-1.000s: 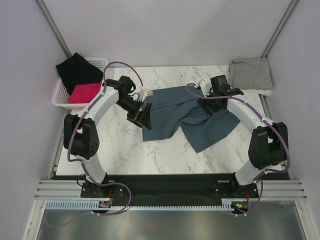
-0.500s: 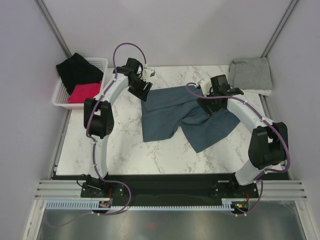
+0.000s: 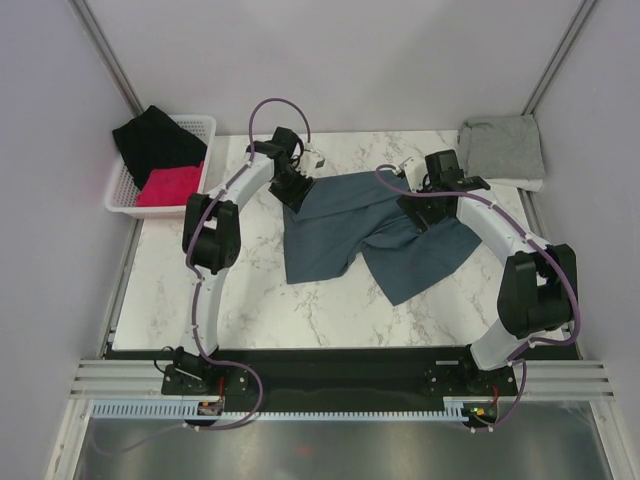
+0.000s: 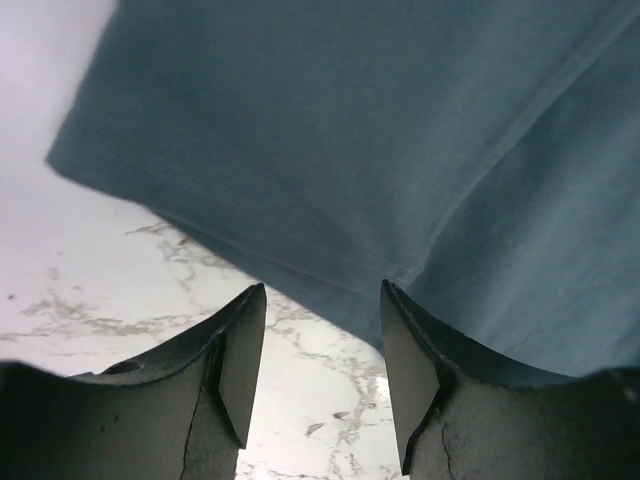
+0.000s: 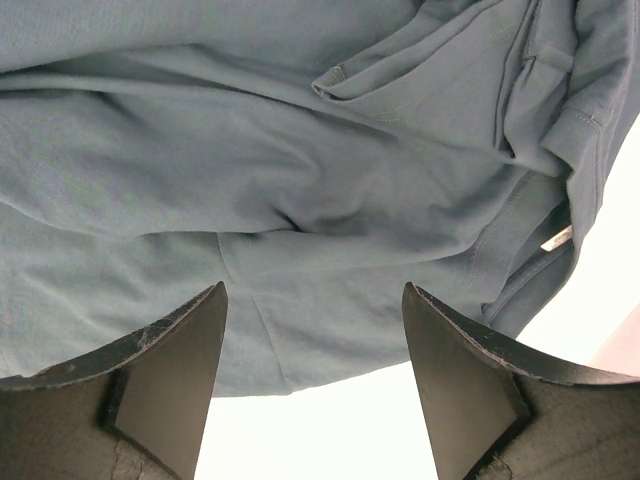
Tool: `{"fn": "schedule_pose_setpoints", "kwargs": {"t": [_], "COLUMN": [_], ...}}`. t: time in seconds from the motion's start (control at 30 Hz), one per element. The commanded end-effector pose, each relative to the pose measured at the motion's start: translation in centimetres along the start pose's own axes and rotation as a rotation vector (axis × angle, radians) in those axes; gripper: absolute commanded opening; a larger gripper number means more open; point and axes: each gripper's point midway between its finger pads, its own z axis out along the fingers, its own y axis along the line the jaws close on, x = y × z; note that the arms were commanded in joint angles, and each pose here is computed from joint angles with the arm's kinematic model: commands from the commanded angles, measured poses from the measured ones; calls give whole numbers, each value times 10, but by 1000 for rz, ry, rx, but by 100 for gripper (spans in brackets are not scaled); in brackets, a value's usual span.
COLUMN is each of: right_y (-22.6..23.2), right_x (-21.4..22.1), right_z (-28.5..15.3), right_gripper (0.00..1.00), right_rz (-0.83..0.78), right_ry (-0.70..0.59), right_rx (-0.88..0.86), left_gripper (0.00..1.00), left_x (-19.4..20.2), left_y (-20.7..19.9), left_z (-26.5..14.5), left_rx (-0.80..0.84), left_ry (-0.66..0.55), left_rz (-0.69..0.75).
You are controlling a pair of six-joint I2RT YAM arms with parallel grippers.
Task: Fold and stack the t-shirts
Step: Flatten the tshirt out
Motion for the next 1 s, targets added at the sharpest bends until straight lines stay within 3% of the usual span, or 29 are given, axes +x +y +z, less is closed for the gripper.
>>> {"fn": "schedule_pose_setpoints", "kwargs": {"t": [0.0,0.97], "right_y": [-4,-8], "right_x": [-15,-16], "right_z": [-1,4], "right_gripper": [79,79], "right_rz": [14,9], "right_ry": [-45,-40], "right_rx": [5,13], "left_gripper": [57,48], "left_x": [-19,13], "left_y": [-17,-34], "left_z": [-31,8], "left_rx": [-8,55], "left_ry": [-54,64], "left_rz": [87,71]}}
